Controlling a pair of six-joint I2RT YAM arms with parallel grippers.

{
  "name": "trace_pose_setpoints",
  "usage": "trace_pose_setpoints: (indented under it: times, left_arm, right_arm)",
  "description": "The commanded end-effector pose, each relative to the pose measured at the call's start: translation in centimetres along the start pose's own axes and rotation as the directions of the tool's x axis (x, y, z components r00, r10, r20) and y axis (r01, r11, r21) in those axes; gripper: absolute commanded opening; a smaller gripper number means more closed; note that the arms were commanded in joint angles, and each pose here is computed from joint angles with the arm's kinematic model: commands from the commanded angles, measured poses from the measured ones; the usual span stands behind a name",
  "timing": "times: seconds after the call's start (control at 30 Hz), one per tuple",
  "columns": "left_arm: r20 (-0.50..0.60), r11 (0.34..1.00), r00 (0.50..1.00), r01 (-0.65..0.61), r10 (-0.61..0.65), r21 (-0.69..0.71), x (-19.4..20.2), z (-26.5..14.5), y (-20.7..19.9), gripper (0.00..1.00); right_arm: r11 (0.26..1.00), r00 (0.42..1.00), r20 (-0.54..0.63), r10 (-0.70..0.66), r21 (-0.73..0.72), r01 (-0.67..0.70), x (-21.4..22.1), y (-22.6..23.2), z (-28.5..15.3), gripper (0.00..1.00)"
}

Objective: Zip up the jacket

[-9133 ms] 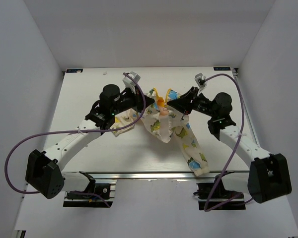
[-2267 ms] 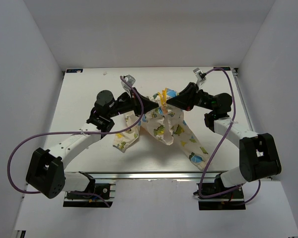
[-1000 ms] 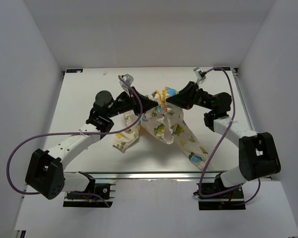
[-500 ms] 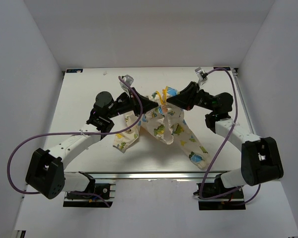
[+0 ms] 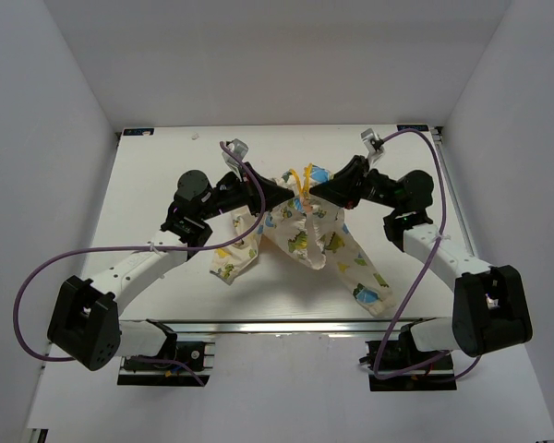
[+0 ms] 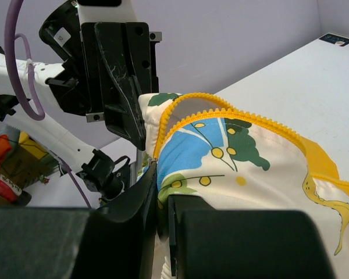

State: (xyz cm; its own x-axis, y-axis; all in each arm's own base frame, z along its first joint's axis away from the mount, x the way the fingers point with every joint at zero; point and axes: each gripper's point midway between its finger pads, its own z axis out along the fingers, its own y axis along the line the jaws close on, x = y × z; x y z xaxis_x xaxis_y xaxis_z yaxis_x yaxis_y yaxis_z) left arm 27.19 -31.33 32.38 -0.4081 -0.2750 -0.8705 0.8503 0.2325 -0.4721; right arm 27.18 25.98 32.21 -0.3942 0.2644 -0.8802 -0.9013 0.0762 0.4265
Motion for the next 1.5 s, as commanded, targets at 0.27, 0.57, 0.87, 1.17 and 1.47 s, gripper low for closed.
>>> trace_pose_setpoints:
  times: [0.27,0.57,0.87,1.17,1.47]
  left_arm:
    - [0.056,0.996,0.997,-0.064,0.061,0.055,-2.4,-0.1,-2.1,0.0]
    - [0.036,0.994,0.998,-0.052,0.049,0.091,-1.8,-0.2,-2.6,0.0]
    - [0.011,0.992,0.999,-0.033,0.032,0.122,-0.9,-0.3,-2.7,0.0]
    - [-0.009,0.992,1.0,-0.003,0.005,0.127,-0.2,-0.2,-2.5,0.0]
    - [-0.045,0.995,0.999,-0.024,0.029,0.098,0.2,-0.4,-2.1,0.0]
  right_arm:
    - [0.997,0.998,0.005,-0.059,-0.054,0.059,-0.6,1.3,0.7,0.0]
    - [0.996,0.997,0.073,-0.002,-0.084,0.008,-1.6,1.8,0.9,0.0]
    - [0.995,0.995,0.096,-0.003,-0.095,0.012,-2.2,2.0,1.0,0.0]
    - [0.995,0.993,0.115,-0.002,-0.098,0.013,-2.6,2.5,1.0,0.0]
    - [0.993,0.993,0.116,0.006,-0.117,0.008,-2.9,2.9,1.0,0.0]
